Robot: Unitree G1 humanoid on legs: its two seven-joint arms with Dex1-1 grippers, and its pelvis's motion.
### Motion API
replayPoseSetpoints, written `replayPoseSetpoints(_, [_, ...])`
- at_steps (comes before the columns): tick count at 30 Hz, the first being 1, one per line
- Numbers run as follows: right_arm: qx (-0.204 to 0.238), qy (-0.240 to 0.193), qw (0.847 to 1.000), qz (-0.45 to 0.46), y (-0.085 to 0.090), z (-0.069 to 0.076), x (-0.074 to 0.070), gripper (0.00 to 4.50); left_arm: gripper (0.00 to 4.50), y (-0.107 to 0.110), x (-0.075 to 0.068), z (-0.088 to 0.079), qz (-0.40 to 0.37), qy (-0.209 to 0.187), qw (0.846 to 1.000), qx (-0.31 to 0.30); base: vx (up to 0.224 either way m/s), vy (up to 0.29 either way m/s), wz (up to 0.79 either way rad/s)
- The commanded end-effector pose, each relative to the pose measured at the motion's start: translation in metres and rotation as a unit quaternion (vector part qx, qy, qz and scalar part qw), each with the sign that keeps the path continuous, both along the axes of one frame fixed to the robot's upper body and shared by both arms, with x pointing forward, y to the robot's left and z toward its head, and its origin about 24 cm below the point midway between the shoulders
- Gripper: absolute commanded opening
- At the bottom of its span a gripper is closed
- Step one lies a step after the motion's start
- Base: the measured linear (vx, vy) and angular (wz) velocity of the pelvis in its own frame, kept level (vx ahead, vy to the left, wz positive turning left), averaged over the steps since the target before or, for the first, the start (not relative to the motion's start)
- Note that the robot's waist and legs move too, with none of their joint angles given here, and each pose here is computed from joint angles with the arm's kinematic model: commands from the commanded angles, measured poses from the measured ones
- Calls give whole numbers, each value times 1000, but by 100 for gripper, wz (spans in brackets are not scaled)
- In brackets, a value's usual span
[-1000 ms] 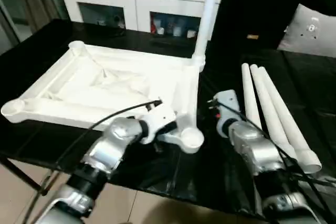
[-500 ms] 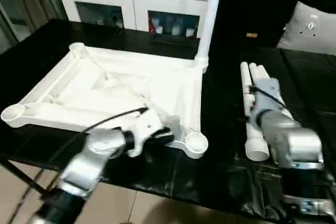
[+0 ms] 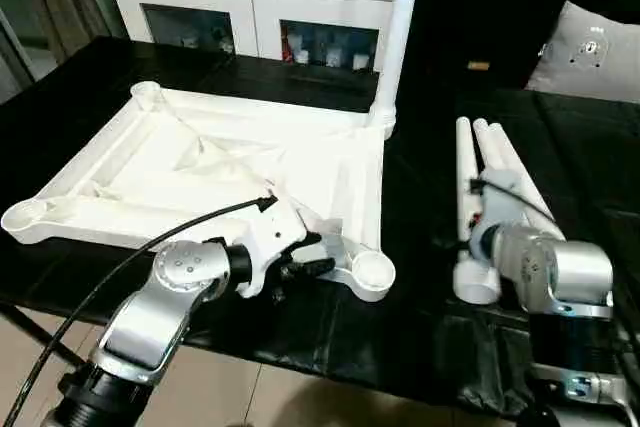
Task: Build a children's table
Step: Pick table leg
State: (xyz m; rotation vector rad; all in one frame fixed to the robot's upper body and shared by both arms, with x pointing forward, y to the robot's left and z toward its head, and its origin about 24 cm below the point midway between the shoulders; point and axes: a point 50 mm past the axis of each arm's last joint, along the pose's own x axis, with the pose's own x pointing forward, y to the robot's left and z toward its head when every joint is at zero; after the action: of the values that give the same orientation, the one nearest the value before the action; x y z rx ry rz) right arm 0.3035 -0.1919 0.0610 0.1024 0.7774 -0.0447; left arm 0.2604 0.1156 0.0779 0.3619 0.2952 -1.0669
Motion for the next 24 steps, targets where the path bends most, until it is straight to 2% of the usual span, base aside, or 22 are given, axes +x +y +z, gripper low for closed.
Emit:
replayPoseSetpoints(1, [17,14,1000,-7,-2,-2,-1,412,267,-3,-3,2,-4,1,1000,-1,0,0,0])
replayPoseSetpoints(7, [34,37,999,-1,-1,-7,-3,354,324,-5,-4,2,-5,3,1000,3,0,0,0])
replayPoseSetpoints(10, [40,44,998,0,0,-9,-5,331,337,-6,-4,1,-4,1,1000,5,0,0,0])
replayPoseSetpoints(11, [44,47,998,-1,0,-9,-6,317,355,-6,-5,1,-4,1,1000,6,0,0,0])
replayPoseSetpoints(15, [49,51,998,0,1,-10,-6,286,372,-7,-6,1,-5,4,1000,6,0,0,0])
replayPoseSetpoints(17, [49,51,997,1,0,-11,-5,264,397,-7,-6,1,-5,2,1000,10,0,0,0])
replayPoseSetpoints(24, [55,42,998,0,1,-9,-2,205,448,-7,2,5,-4,-8,1000,11,0,0,0])
